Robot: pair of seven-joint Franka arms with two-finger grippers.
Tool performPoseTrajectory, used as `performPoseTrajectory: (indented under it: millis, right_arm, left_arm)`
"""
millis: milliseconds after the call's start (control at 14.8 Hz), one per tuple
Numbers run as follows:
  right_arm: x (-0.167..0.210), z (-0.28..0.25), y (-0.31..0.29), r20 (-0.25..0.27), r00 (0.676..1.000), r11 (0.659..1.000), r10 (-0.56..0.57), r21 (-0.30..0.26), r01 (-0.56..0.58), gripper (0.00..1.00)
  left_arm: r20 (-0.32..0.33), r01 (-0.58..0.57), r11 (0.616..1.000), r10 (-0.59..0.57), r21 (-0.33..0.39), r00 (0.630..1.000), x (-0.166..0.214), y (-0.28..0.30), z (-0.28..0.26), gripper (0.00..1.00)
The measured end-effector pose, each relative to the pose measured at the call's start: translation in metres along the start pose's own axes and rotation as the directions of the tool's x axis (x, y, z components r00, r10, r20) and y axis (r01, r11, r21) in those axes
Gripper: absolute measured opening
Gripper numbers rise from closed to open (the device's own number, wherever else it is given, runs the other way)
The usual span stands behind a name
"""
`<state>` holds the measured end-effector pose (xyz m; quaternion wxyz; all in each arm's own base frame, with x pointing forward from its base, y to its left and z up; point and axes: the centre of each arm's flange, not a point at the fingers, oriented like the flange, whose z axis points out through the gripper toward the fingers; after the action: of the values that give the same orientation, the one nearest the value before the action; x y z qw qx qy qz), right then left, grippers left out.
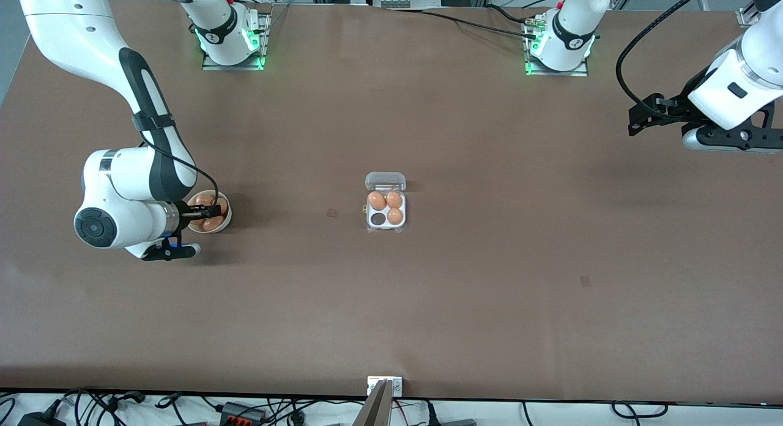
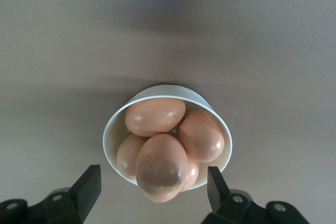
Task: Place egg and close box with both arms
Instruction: 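Grasp one brown egg from the bowl with the right gripper and lift, then carry the egg with the right gripper to the clear egg carton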
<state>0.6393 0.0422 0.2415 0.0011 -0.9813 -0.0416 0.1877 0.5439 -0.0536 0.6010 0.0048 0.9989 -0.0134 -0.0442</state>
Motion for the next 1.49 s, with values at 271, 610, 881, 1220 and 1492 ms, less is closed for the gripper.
performPoseTrajectory:
  millis: [271,610,881,1220,1492]
  right_arm:
    - [0.0,0.008,0.0,0.013,1.0,1.0,0.0,0.0,0.0,0.89]
    - [0.002,0.016,0.003,0.027,1.0,1.0,0.003,0.0,-0.003,0.5]
    - [0.007,-0.004,0.0,-0.013,1.0,1.0,-0.001,-0.002,0.001,0.47]
    - [0.007,-0.086,-0.029,-0.116,0.992,0.999,-0.04,0.009,0.041,0.47]
    - [0.002,-0.104,-0.145,-0.196,0.975,0.994,-0.103,0.009,0.107,0.47]
  left_arm:
    - [0.0,0.0,1.0,0.0,0.0,1.0,0.0,0.0,0.0,1.0]
    - [0.0,0.0,1.0,0.0,0.0,1.0,0.0,0.0,0.0,1.0]
    - [0.0,0.0,1.0,0.0,0.0,1.0,0.0,0.0,0.0,1.0]
    - [0.0,0.001,1.0,-0.001,0.0,1.0,0.0,0.0,0.0,1.0]
    - [0.0,0.001,1.0,-0.001,0.0,1.0,0.0,0.0,0.0,1.0]
